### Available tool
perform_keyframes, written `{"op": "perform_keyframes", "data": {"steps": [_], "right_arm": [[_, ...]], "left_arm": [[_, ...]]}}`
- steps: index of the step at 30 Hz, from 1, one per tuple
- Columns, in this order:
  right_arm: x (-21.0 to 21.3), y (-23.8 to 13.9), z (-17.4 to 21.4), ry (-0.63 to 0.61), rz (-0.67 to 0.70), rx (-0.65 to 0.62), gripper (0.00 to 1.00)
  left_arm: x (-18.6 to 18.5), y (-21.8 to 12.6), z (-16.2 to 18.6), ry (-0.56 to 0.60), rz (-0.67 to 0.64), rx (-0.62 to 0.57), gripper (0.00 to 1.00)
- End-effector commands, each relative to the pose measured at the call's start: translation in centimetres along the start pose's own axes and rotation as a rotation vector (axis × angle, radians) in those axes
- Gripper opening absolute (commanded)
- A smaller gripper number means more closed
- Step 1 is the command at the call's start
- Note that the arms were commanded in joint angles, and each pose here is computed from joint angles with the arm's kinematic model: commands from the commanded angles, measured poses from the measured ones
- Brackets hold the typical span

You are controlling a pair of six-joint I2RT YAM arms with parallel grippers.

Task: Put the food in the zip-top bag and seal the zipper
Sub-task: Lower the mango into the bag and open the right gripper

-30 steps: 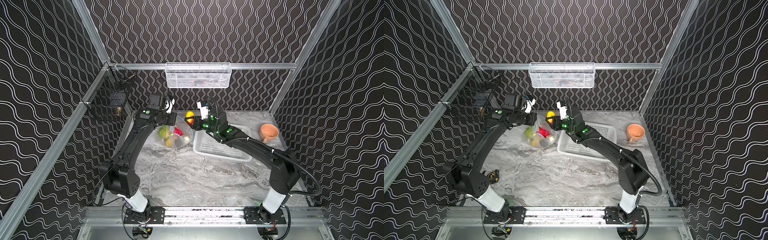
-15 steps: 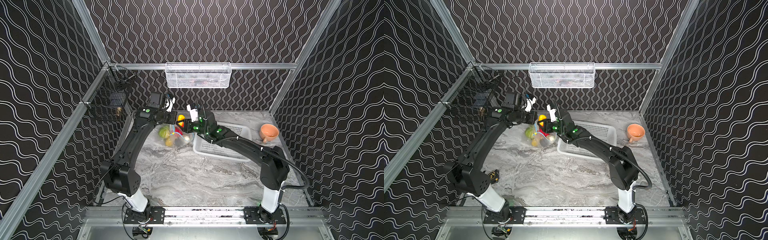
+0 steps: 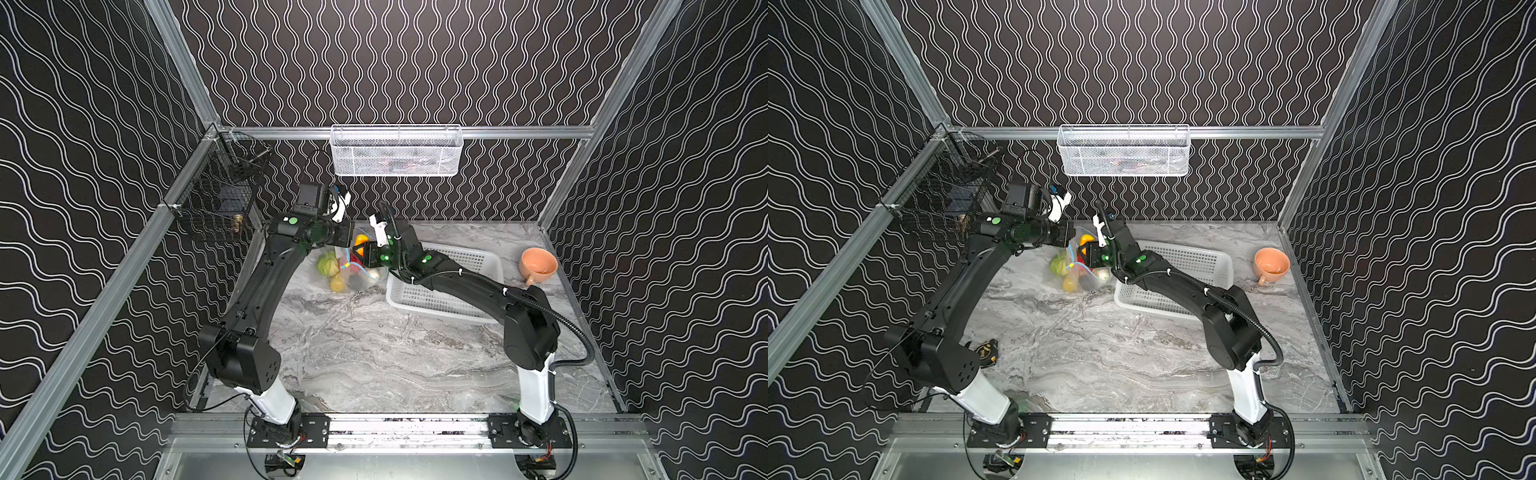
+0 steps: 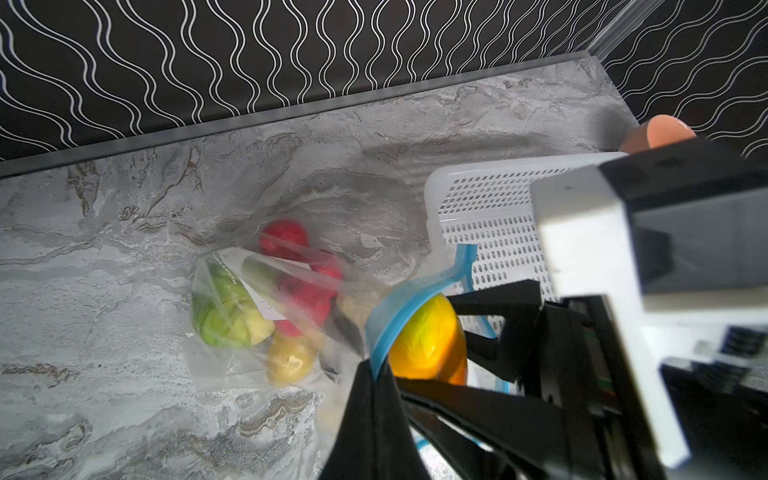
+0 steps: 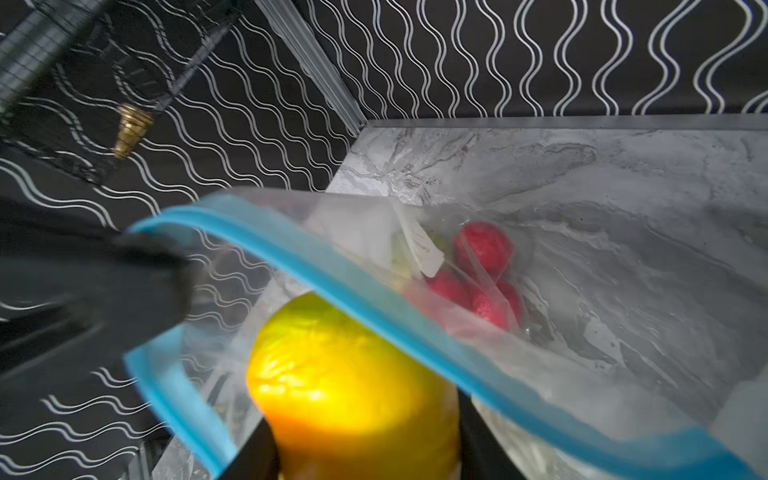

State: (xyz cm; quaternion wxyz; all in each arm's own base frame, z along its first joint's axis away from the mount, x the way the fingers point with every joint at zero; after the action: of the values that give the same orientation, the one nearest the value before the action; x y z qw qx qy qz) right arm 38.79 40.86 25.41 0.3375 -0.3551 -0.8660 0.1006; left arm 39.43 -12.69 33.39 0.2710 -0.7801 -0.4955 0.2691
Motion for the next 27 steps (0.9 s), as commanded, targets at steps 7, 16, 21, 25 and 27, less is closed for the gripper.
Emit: {"op": "perform_keyframes", "data": {"steps": [7,16,21,25,27], "right_arm": [[0.0,-0.1,-0.1,0.001,0.01,0.009,0.61],[0.8,-0.9,-0.8,-0.006,-0.026,-0.012,0.78],[1.7,-2.2,-1.5,-0.023,-0.057,-0.041,0.83],[1.7,-3.3,-2.0,-0.052,-0.046,-0.08,0.95],[1.5,-3.3,-1.8,-0.077,-0.035,-0.083,0.99]], "left_arm": [[-0.2,-0.8,-0.2,0.005,0.011,-0.027,0.0],[-0.1,-1.0,-0.2,0.008,0.001,-0.03,0.0],[0.1,-0.8,-0.1,0.008,-0.006,-0.027,0.0],[0.2,-0.7,-0.1,0.007,-0.006,-0.027,0.0],[0.2,-0.7,-0.1,0.009,-0.004,-0.026,0.0]]}}
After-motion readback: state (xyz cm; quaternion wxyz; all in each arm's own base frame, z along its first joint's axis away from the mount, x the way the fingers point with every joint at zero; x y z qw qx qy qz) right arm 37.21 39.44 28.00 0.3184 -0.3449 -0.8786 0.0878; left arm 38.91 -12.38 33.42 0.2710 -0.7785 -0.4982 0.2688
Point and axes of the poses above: each gripper's point midway between its finger pads, its own y axis out along the fingers, its own x axis along the line the jaws close on, z = x × y, the point moved 5 cm from there along -y, back along the fingers, and after that the axes turned 1 degree about y, right-handed, at the moved point
